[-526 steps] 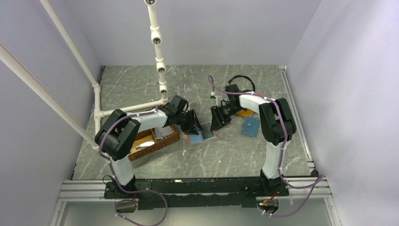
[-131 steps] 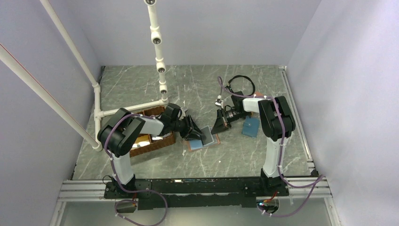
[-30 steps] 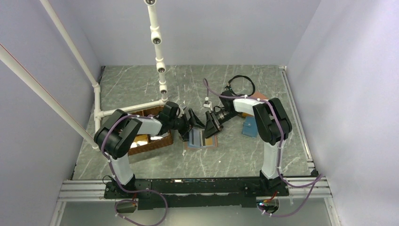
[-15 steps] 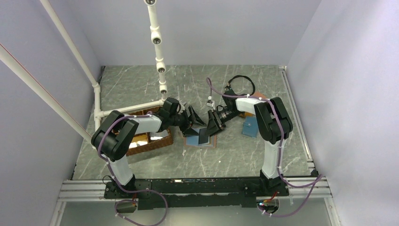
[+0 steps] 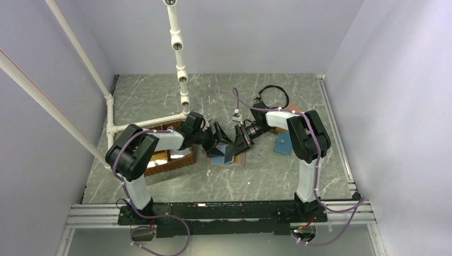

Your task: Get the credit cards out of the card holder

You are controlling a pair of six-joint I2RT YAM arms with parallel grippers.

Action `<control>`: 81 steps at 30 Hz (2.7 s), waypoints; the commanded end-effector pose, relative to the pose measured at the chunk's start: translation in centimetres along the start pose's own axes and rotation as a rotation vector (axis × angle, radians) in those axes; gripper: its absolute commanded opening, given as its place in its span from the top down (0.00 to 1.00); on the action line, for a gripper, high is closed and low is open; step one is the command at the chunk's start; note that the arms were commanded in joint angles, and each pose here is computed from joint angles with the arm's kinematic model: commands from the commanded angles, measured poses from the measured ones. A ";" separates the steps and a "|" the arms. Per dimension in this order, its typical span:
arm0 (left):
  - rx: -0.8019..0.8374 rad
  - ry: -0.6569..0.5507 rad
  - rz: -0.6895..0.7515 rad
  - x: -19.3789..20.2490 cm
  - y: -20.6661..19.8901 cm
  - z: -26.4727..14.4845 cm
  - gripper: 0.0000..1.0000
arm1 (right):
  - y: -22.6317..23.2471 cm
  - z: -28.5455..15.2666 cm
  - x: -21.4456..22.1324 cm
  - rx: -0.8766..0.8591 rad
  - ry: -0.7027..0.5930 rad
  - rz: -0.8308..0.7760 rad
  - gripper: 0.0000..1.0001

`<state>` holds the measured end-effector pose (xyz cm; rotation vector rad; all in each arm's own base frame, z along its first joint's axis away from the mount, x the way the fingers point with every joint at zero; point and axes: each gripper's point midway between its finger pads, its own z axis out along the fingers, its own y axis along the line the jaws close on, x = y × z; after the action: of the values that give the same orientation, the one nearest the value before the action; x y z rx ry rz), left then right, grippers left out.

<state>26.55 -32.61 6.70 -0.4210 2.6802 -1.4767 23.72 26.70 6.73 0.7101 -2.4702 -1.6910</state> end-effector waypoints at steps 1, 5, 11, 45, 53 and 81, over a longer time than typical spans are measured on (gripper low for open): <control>0.011 0.025 0.036 0.7 -0.2 0.1 0.16 | 1.2 0.2 -0.6 -0.053 -0.012 -0.048 0.60; 0.020 0.019 0.034 0.7 -0.2 0.1 0.16 | 1.2 0.4 -0.6 -0.061 -0.010 -0.044 0.65; 0.039 0.025 0.024 0.8 -0.2 0.2 0.26 | 1.0 0.5 -0.6 -0.060 -0.009 -0.032 0.74; 0.085 0.008 -0.027 0.8 0.4 -0.5 0.45 | -0.9 0.1 0.1 0.046 0.006 -0.036 0.70; 0.095 0.004 -0.037 0.7 0.6 -0.6 0.50 | -1.0 0.0 0.2 0.059 0.008 -0.041 0.72; 0.064 0.028 -0.018 0.6 0.7 0.1 0.29 | 0.6 1.5 -0.7 0.005 0.052 -0.096 0.72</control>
<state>25.58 -31.82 5.65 -0.4952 2.6484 -1.5668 23.20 27.62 5.81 0.8101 -2.4747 -1.6109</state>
